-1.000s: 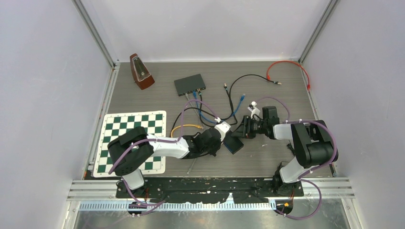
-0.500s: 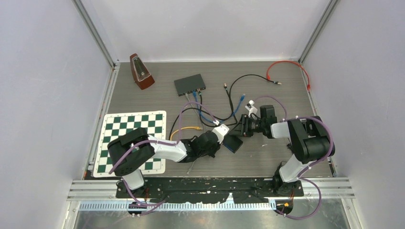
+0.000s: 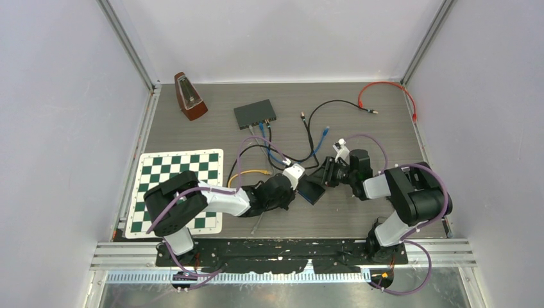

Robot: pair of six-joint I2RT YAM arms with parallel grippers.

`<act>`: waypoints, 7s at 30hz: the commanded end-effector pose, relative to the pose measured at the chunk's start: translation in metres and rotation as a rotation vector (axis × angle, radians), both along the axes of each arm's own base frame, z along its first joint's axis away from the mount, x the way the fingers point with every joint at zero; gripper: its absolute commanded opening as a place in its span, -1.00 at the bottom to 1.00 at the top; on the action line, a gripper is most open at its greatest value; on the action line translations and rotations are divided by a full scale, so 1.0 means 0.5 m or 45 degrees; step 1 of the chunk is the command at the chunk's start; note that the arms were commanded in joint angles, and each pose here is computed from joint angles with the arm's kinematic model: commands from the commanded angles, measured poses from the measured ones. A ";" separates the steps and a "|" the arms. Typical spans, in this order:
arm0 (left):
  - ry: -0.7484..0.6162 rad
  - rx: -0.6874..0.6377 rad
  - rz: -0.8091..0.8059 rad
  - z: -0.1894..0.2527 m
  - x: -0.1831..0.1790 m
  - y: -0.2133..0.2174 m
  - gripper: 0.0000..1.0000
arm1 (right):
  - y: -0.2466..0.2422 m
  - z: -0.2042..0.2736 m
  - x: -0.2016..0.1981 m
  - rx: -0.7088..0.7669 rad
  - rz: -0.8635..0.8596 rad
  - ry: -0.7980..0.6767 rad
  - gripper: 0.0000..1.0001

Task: Insert the plug into the switch port
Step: Insert the connector into the switch port, then pick up the connector from the corner of the board.

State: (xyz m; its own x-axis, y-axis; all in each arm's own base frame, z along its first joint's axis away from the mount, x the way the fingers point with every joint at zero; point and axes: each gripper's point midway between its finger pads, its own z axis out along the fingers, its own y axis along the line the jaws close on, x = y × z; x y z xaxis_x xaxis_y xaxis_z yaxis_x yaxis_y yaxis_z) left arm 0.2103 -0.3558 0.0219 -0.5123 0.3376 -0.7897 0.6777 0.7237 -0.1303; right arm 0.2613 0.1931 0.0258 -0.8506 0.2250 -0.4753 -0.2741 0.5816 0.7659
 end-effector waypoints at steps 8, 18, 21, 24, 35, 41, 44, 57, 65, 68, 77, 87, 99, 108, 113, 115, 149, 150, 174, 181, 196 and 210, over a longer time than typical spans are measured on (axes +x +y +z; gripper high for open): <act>-0.177 -0.103 0.027 0.066 0.095 -0.029 -1.00 | 0.057 0.010 -0.103 0.158 0.133 0.287 -0.22; -0.080 0.042 0.065 0.031 0.058 0.046 -0.12 | -0.101 0.089 0.084 -0.291 -0.423 0.109 0.33; -0.066 0.019 0.059 0.045 0.049 0.050 0.00 | -0.119 0.169 0.110 -0.346 -0.441 -0.031 0.37; -0.059 -0.031 0.007 0.074 0.036 0.038 0.32 | -0.113 0.238 0.123 -0.319 -0.425 -0.111 0.37; -0.029 -0.191 -0.144 0.186 -0.022 0.032 0.99 | -0.188 0.396 0.328 -0.505 -0.640 -0.353 0.36; -0.188 -0.169 -0.109 0.271 -0.024 0.102 0.99 | -0.287 0.432 0.464 -0.487 -0.893 -0.362 0.36; -0.295 -0.048 0.032 0.313 -0.001 0.179 0.99 | -0.335 0.428 0.547 -0.628 -0.867 -0.404 0.34; -0.428 0.099 -0.210 0.387 -0.091 0.309 0.99 | -0.468 0.227 0.706 -1.118 -0.718 -0.205 0.23; -0.591 0.153 -0.169 0.393 -0.077 0.355 0.96 | -0.480 0.133 0.706 -1.039 -0.725 -0.105 0.13; -0.631 0.134 -0.085 0.399 -0.066 0.372 0.92 | -0.489 0.094 0.703 -1.080 -0.703 -0.078 0.12; -0.775 0.049 -0.034 0.414 -0.060 0.389 0.88 | -0.498 0.047 0.712 -1.080 -0.688 -0.017 0.05; -0.784 0.089 0.019 0.409 -0.049 0.403 0.81 | -0.500 0.046 0.707 -1.092 -0.681 -0.008 -0.57; -0.753 0.101 -0.065 0.392 -0.058 0.382 0.82 | -0.506 0.425 0.701 -1.081 -0.817 -0.504 -0.90; -0.738 0.164 0.254 0.400 -0.008 0.428 0.99 | -0.442 0.639 0.586 -0.959 -0.738 -0.763 -0.90; -0.658 0.096 0.051 0.413 -0.044 0.382 0.93 | -0.323 0.703 0.492 -0.829 -0.467 -0.905 -0.90; -0.655 0.042 -0.041 0.423 -0.064 0.368 0.89 | -0.277 0.702 0.446 -0.772 -0.326 -0.949 -0.90; -0.786 0.021 -0.715 0.703 -0.095 0.174 0.43 | 0.036 0.522 -0.101 -0.503 0.960 -1.716 -0.89; -0.786 0.012 -0.728 0.701 -0.094 0.164 0.43 | 0.041 0.520 -0.109 -0.489 0.985 -1.718 -0.90; -0.666 0.060 -1.044 0.548 -0.069 0.010 -0.19 | 0.086 0.545 -0.144 -0.441 1.046 -1.787 -0.90; -0.636 0.093 -1.063 0.523 -0.064 0.003 -0.78 | 0.087 0.543 -0.142 -0.435 1.014 -1.803 -0.87; -0.705 0.017 -0.766 0.516 -0.001 0.054 -1.00 | 0.084 0.671 -0.105 -0.038 0.288 -1.253 0.41; -0.709 -0.093 -0.659 0.528 0.003 0.077 -1.00 | 0.092 0.644 -0.064 0.314 -0.093 -0.645 0.15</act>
State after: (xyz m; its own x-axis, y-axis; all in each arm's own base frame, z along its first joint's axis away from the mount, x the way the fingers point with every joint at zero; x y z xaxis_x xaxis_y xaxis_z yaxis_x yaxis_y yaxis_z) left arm 0.2076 -0.3163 0.2580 0.1529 0.4546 -0.8774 0.9253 0.2460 0.2887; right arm 0.2236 0.2336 0.3370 -0.4258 0.3028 -0.8526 -0.6904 0.5004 0.5225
